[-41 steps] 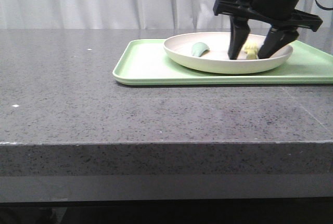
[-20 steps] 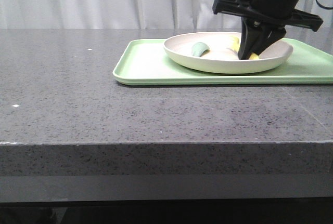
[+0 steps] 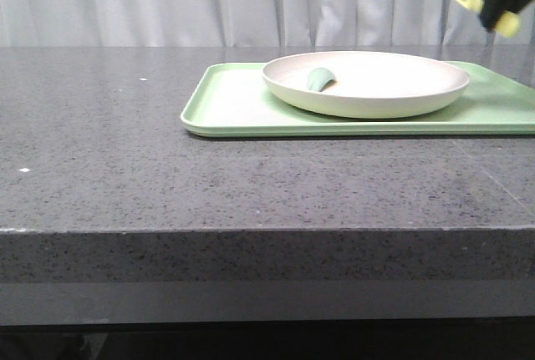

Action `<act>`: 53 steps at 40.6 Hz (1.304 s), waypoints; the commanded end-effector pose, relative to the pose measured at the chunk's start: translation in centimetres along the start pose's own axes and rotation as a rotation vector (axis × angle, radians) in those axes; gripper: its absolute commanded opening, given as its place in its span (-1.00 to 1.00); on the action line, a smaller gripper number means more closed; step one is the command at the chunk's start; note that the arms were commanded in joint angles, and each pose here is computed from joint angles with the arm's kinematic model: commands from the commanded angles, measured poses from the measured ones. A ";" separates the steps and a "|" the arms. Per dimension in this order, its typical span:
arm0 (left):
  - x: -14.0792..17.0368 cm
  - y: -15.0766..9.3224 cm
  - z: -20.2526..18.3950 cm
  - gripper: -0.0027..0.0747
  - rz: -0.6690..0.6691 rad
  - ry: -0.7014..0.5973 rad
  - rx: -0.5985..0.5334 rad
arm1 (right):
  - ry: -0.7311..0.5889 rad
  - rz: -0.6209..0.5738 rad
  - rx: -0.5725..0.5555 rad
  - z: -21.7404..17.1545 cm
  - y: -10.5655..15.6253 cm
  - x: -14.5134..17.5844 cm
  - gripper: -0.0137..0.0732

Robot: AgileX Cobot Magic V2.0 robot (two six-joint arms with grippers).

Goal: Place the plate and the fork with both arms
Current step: 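Lift the yellow fork and move it beside the plate on the tray, then open the right gripper to release the fork and lift away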

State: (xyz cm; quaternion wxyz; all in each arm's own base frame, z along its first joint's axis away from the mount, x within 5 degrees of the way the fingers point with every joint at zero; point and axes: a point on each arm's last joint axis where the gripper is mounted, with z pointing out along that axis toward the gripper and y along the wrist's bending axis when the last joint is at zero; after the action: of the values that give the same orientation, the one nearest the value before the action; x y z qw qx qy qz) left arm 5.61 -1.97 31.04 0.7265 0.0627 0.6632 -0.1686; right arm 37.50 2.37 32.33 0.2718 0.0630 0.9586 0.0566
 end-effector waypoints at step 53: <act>-1.5 -0.1 0.0 -0.98 -0.009 -0.090 0.004 | -0.175 -0.037 -0.004 -9.4 -1.0 2.0 -0.60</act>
State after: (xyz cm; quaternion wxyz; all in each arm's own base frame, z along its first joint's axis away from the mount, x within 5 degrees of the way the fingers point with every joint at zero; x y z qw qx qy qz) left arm 5.61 -1.97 31.04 0.7265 0.0628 0.6632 -0.1684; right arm 32.65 1.28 36.13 0.3037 0.0548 0.9499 0.0494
